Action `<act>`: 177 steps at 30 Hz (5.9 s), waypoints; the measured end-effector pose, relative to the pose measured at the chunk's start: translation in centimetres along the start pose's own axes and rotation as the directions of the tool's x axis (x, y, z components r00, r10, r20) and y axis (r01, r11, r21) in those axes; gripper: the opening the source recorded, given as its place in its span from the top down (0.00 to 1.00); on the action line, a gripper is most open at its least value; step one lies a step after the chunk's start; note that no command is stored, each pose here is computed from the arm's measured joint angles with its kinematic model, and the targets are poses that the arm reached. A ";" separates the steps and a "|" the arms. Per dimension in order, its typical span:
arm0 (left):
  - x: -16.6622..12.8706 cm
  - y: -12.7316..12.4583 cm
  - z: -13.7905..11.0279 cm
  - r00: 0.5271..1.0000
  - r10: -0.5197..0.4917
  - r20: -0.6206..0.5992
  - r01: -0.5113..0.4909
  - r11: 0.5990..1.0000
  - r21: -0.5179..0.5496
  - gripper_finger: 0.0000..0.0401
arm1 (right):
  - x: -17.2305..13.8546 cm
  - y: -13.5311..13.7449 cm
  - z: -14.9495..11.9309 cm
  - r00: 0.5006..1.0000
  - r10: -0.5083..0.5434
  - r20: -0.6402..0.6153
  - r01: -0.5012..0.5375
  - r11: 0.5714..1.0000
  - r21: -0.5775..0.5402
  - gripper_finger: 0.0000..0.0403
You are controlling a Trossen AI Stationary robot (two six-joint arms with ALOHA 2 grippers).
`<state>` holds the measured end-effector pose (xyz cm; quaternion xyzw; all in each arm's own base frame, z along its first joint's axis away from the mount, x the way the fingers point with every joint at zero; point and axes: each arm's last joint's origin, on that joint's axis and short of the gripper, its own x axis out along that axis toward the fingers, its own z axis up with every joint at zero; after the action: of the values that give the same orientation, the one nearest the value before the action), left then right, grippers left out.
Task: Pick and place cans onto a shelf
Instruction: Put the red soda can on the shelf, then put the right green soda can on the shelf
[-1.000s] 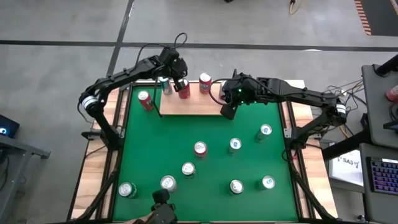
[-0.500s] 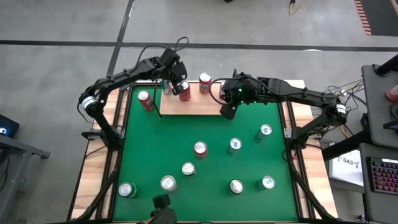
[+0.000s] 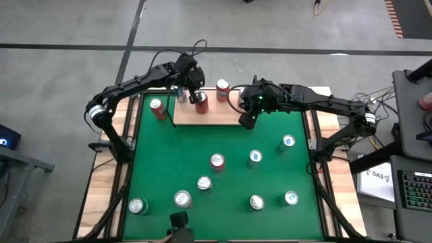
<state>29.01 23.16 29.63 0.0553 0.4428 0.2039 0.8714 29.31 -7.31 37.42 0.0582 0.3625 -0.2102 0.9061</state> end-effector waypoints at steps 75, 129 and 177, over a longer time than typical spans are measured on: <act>-1.9 -3.6 0.8 0.988 -0.052 -0.147 0.058 0.998 0.034 1.00 | 0.0 0.0 0.0 1.000 0.000 0.003 0.000 1.000 0.021 0.97; -2.8 -4.5 -0.3 0.962 -0.096 -0.254 0.100 0.995 0.002 1.00 | 0.0 0.0 0.0 1.000 0.000 0.003 0.000 1.000 0.019 0.97; -7.7 -6.0 0.2 0.983 -0.090 -0.159 0.092 0.996 0.001 1.00 | 0.0 0.0 0.0 1.000 0.001 0.003 -0.001 0.999 0.035 0.97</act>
<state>26.96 14.61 33.89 0.0220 0.5136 0.1659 0.8415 29.33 -7.31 37.45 0.0741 0.3572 -0.2163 0.9056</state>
